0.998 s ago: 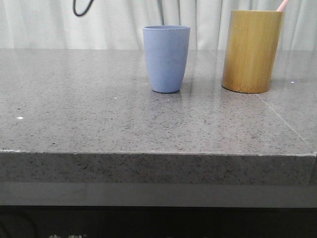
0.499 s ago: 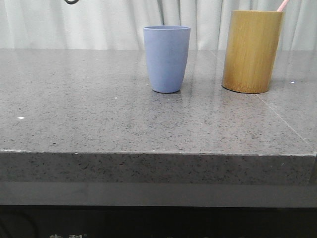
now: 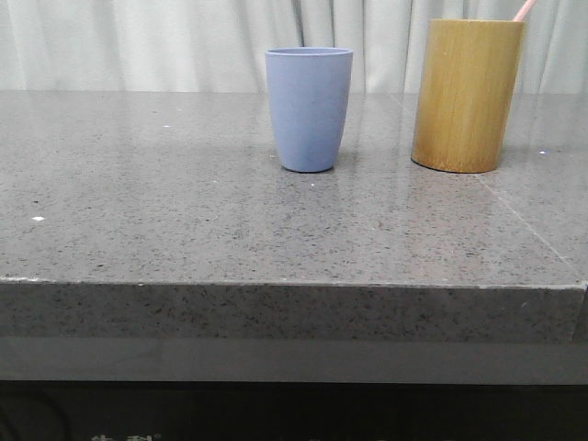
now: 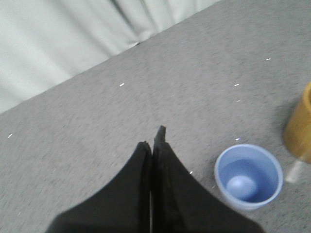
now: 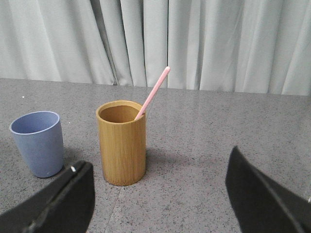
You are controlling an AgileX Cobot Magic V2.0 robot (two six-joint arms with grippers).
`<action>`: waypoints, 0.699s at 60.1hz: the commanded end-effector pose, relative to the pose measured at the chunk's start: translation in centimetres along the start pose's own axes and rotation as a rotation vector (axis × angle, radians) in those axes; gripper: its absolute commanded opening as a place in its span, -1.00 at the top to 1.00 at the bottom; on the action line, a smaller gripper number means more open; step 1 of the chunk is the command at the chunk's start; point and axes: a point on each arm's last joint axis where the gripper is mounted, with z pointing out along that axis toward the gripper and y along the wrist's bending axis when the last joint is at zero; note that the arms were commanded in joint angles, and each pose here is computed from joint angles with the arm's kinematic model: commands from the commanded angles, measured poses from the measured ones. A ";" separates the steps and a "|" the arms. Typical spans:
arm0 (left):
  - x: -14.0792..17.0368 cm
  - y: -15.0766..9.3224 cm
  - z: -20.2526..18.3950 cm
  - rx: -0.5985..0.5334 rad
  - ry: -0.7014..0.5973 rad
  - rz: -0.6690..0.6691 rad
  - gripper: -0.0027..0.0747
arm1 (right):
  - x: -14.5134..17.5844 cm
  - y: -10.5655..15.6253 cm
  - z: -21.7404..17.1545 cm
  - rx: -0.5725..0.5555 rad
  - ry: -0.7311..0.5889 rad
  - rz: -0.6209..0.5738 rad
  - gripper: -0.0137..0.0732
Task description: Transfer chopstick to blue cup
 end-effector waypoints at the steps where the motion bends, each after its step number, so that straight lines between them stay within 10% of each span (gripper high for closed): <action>1: 1.0 2.6 -3.7 -0.032 -0.027 -0.065 0.98 | -1.7 0.0 0.0 0.002 -0.097 -0.014 -0.63; 9: 4.9 4.1 -4.1 -0.034 0.072 -0.113 0.98 | -1.7 0.0 0.0 0.002 -0.096 -0.014 -0.63; 42: 20.8 3.6 -12.4 -0.057 -0.290 -0.261 0.98 | -1.6 0.0 0.0 0.002 -0.086 -0.014 -0.63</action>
